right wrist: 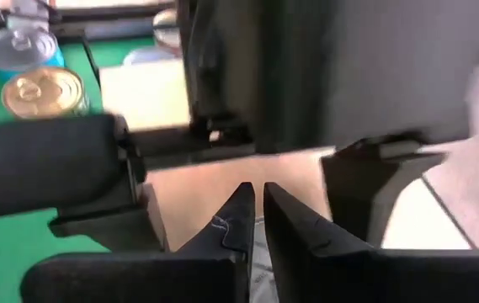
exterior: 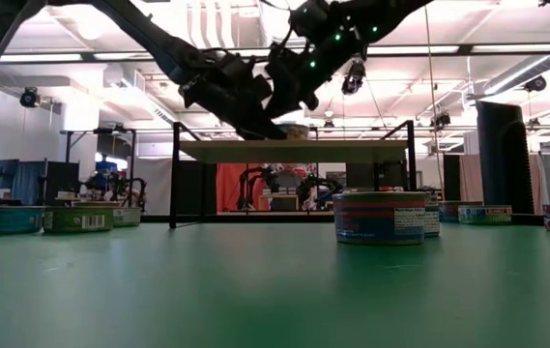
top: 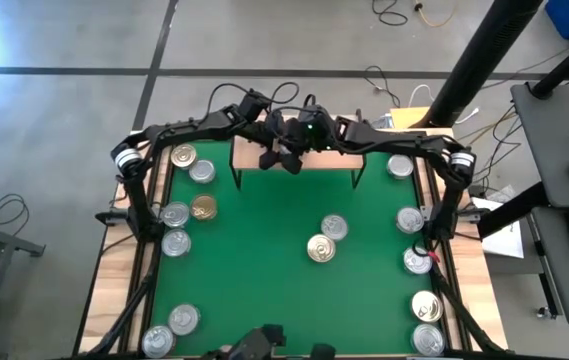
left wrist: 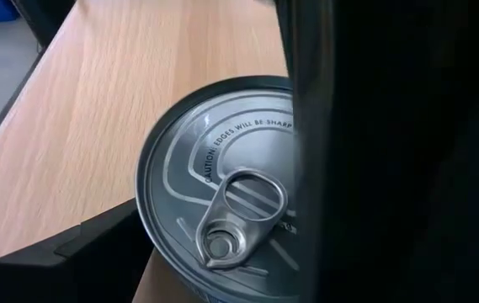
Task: Stack canned seafood by type on shelf
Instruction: Put the green blue tuna can on the shelf
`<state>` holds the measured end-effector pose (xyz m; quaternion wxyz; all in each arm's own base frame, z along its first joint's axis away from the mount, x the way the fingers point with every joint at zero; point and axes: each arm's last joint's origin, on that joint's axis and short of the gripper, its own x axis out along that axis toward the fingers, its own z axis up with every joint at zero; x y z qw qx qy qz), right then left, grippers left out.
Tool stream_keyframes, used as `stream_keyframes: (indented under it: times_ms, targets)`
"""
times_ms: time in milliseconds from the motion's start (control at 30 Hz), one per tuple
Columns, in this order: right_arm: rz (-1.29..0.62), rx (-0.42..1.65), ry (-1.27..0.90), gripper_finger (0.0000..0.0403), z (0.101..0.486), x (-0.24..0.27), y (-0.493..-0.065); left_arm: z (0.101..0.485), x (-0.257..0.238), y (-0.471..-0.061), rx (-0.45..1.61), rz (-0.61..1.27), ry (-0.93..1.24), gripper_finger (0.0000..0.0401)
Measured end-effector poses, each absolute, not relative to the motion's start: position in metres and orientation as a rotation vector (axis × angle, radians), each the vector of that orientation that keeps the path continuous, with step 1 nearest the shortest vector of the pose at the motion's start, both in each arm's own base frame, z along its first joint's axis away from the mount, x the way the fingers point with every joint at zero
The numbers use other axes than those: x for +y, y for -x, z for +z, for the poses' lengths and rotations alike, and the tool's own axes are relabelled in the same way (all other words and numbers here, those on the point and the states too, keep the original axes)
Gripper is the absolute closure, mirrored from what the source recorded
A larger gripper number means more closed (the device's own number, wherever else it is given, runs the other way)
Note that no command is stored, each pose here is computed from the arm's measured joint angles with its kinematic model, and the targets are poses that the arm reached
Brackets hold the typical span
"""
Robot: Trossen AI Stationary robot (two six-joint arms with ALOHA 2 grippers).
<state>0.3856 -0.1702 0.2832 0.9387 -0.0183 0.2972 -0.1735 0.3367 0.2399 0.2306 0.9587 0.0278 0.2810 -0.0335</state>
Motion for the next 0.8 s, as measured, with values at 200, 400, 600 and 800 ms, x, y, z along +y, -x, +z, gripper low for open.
stream_keyframes:
  times_ms: [200, 400, 600, 800]
  targets:
    - [-0.365, 0.635, 0.027, 0.038, 0.271, -0.178, -0.388, 0.228, 0.241, -0.338, 0.569, -0.079, -0.034, 0.0003]
    - [-0.386, 0.672, 0.008, 0.038, 0.268, -0.187, -0.383, 0.23, 0.243, -0.334, 0.575, -0.059, -0.02, 0.0003]
    - [-0.405, 0.733, 0.0, 0.038, 0.264, -0.188, -0.378, 0.233, 0.242, -0.331, 0.58, -0.052, -0.016, 0.0003]
    - [-0.407, 0.738, -0.002, 0.038, 0.263, -0.189, -0.377, 0.237, 0.241, -0.33, 0.583, -0.048, -0.015, 0.0003]
